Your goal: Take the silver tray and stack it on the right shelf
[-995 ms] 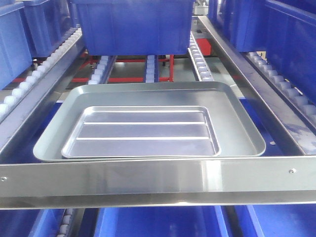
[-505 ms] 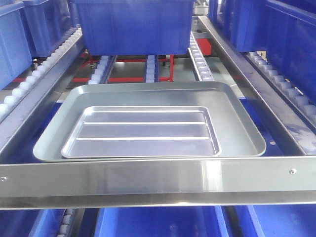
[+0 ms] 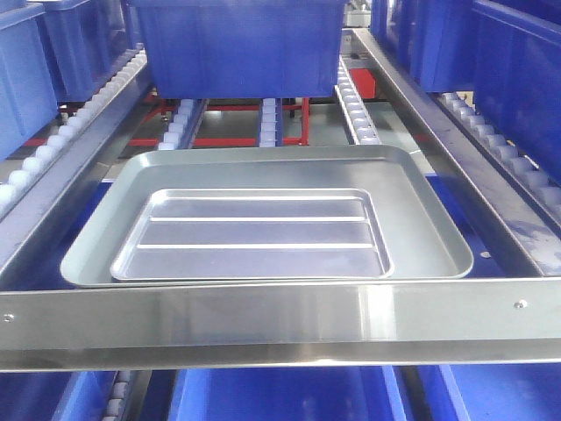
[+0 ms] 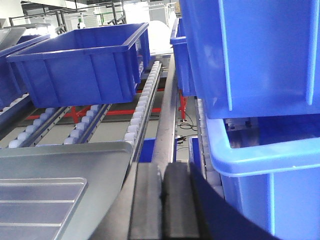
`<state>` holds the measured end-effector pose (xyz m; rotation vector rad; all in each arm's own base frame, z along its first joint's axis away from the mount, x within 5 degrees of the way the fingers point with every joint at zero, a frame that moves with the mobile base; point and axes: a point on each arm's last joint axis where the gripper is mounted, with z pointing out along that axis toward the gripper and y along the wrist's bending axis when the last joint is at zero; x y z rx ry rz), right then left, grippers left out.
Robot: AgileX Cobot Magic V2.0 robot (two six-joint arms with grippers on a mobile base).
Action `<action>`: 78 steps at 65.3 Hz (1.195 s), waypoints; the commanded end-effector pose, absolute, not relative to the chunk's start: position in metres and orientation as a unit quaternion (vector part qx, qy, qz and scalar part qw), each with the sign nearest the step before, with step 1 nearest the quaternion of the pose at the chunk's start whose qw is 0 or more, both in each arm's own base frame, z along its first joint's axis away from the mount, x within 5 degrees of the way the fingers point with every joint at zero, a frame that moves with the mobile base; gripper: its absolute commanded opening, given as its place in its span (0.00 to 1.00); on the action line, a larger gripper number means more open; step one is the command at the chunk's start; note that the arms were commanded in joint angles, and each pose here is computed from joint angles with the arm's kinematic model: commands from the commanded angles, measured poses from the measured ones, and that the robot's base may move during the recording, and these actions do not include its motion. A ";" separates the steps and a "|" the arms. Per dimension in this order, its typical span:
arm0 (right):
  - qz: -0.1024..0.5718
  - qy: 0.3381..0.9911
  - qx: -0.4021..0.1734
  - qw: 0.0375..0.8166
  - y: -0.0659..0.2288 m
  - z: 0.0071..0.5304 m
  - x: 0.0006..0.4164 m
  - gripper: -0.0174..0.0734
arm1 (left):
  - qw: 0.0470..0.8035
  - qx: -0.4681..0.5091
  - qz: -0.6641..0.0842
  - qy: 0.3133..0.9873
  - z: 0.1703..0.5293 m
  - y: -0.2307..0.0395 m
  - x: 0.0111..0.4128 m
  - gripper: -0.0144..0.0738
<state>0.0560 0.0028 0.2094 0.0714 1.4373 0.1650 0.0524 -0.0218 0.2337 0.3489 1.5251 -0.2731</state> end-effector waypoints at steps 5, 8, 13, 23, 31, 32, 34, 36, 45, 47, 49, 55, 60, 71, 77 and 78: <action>0.071 0.619 0.031 0.781 0.002 0.218 0.053 0.25 | 0.792 0.080 -0.084 0.599 0.238 -0.011 0.048 0.06; 0.071 0.620 0.031 0.781 0.002 0.218 0.053 0.25 | 0.790 0.060 -0.078 0.605 0.232 -0.010 0.050 0.06; 0.071 0.621 0.031 0.780 0.002 0.217 0.053 0.25 | 0.789 0.039 -0.082 0.608 0.222 -0.009 0.052 0.06; 0.071 0.621 0.031 0.780 0.002 0.217 0.053 0.25 | 0.776 0.034 -0.083 0.624 0.211 -0.009 0.054 0.06; 0.071 0.621 0.031 0.780 0.002 0.217 0.053 0.25 | 0.756 0.042 -0.069 0.649 0.205 -0.009 0.055 0.06; 0.071 0.621 0.031 0.780 0.002 0.217 0.053 0.25 | 0.756 0.043 -0.068 0.650 0.205 -0.009 0.055 0.06; 0.071 0.621 0.031 0.780 0.002 0.217 0.053 0.25 | 0.755 0.048 -0.062 0.651 0.204 -0.009 0.055 0.06; 0.071 0.621 0.031 0.780 0.002 0.217 0.053 0.25 | 0.753 0.049 -0.060 0.653 0.204 -0.009 0.055 0.06; 0.071 0.621 0.031 0.780 0.002 0.217 0.053 0.25 | 0.742 0.042 -0.065 0.666 0.201 -0.009 0.056 0.06; 0.071 0.621 0.031 0.780 0.002 0.217 0.053 0.25 | 0.742 0.040 -0.067 0.666 0.201 -0.009 0.056 0.06; 0.071 0.621 0.031 0.780 0.002 0.217 0.053 0.25 | 0.742 0.040 -0.067 0.666 0.201 -0.009 0.056 0.06; 0.071 0.621 0.031 0.780 0.002 0.217 0.053 0.25 | 0.742 0.033 -0.057 0.667 0.201 -0.007 0.056 0.06; 0.071 0.621 0.031 0.780 0.002 0.217 0.053 0.25 | 0.748 0.019 -0.041 0.662 0.202 -0.005 0.056 0.06; 0.071 0.621 0.031 0.780 0.002 0.217 0.053 0.25 | 0.758 0.004 -0.026 0.652 0.204 -0.002 0.056 0.06; 0.071 0.621 0.031 0.780 0.002 0.217 0.053 0.25 | 0.757 0.009 -0.031 0.652 0.204 -0.003 0.056 0.06; 0.071 0.621 0.031 0.780 0.002 0.217 0.053 0.25 | 0.757 0.010 -0.032 0.652 0.204 -0.003 0.056 0.06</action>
